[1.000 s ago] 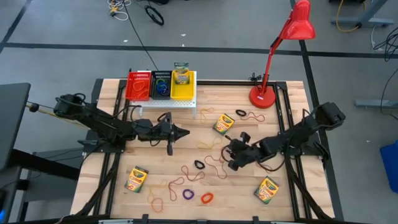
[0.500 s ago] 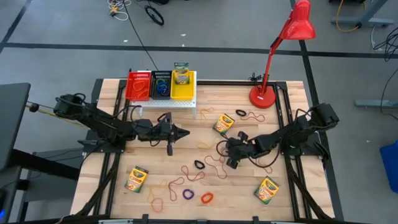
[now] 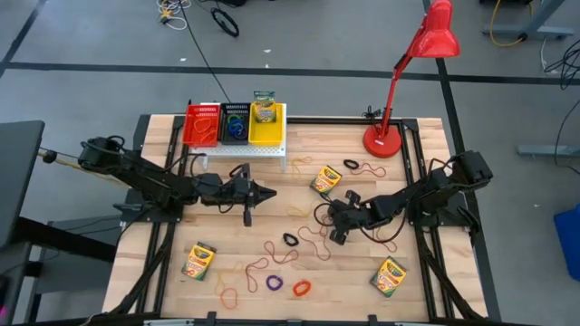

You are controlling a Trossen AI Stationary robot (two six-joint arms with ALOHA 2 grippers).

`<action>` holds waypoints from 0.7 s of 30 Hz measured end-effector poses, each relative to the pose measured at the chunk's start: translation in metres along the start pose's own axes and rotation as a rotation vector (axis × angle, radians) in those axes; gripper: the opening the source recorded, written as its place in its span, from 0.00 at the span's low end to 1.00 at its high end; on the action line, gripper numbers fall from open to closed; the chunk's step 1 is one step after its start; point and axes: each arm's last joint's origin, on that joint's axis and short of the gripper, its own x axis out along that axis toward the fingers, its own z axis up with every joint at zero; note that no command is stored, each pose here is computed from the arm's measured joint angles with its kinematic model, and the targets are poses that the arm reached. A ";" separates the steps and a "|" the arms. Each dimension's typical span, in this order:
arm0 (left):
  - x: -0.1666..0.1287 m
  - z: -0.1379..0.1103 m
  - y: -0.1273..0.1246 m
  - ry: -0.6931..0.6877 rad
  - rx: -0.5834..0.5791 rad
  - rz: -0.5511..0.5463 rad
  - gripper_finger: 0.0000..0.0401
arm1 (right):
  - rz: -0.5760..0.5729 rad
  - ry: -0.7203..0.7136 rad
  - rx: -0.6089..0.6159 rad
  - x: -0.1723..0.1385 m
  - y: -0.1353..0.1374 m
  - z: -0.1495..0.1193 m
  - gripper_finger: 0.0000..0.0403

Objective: Pick & Place Office Desk Supplies
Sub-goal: Put the red rubber band into the red bin on the shelf

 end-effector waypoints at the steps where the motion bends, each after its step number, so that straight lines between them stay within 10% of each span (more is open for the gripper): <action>1: 0.000 0.000 0.000 0.000 0.000 0.000 0.06 | -0.009 -0.007 -0.002 -0.001 0.000 0.000 0.03; 21: 0.000 0.001 0.000 -0.010 -0.003 0.000 0.06 | -0.008 -0.337 -0.132 -0.052 0.031 0.032 0.01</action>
